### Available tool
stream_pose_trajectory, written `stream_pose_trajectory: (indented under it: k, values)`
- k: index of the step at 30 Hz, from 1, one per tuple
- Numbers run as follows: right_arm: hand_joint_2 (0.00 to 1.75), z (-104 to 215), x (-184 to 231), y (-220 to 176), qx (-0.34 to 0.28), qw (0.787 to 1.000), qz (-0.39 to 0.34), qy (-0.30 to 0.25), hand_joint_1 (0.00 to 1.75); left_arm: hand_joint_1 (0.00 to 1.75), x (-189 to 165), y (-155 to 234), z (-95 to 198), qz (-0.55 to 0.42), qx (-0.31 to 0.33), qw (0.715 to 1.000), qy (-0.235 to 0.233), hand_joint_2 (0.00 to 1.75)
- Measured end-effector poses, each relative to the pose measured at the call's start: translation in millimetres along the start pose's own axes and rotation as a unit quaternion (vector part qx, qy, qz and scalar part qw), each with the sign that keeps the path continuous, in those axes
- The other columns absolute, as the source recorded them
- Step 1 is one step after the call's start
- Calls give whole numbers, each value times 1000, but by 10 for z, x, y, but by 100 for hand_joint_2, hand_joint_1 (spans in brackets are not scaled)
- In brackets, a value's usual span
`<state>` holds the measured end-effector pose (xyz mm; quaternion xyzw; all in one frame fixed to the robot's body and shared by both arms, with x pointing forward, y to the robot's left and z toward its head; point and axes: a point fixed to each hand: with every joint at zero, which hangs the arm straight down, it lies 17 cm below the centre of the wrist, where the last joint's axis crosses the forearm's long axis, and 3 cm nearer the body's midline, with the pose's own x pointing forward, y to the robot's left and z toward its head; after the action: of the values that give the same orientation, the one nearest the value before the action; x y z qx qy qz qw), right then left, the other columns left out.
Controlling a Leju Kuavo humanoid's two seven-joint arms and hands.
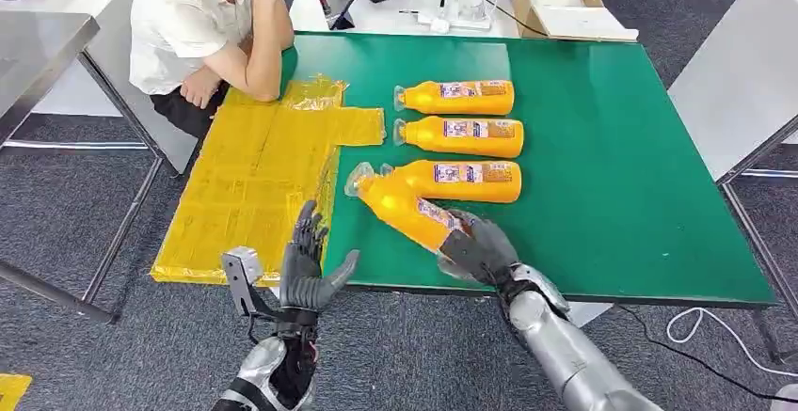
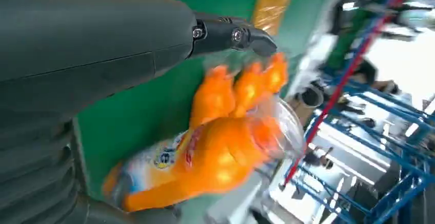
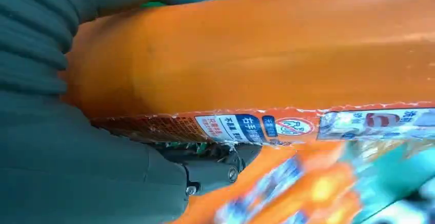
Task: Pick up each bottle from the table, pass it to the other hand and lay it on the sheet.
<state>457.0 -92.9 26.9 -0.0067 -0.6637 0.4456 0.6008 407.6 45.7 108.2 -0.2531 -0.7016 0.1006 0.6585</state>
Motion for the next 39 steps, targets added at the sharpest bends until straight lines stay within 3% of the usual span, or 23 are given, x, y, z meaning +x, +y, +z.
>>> stream_pose_trajectory:
  k: [6,11,22,26,32,39]
  values:
    - [175,102,415,-37,-39,996,-47,-69,175,0,-109,-56,30,113,-6,992,50,175]
    - [175,137,724,-242,-84,989,-55,-110,175,0,-94,-104,68,110,-22,993,42,175]
    - [175,204,895,-301,-100,983,-71,-134,175,0,-82,-139,111,94,-35,994,34,175]
    - [175,198,892,-204,-81,986,-59,-130,175,0,-41,-249,166,66,-62,996,22,175]
    - [175,98,819,195,-1,994,1,-107,175,0,-136,-464,261,6,-115,993,34,175]
    - [175,50,853,415,31,989,79,-118,175,0,-172,-554,325,65,-145,985,67,175]
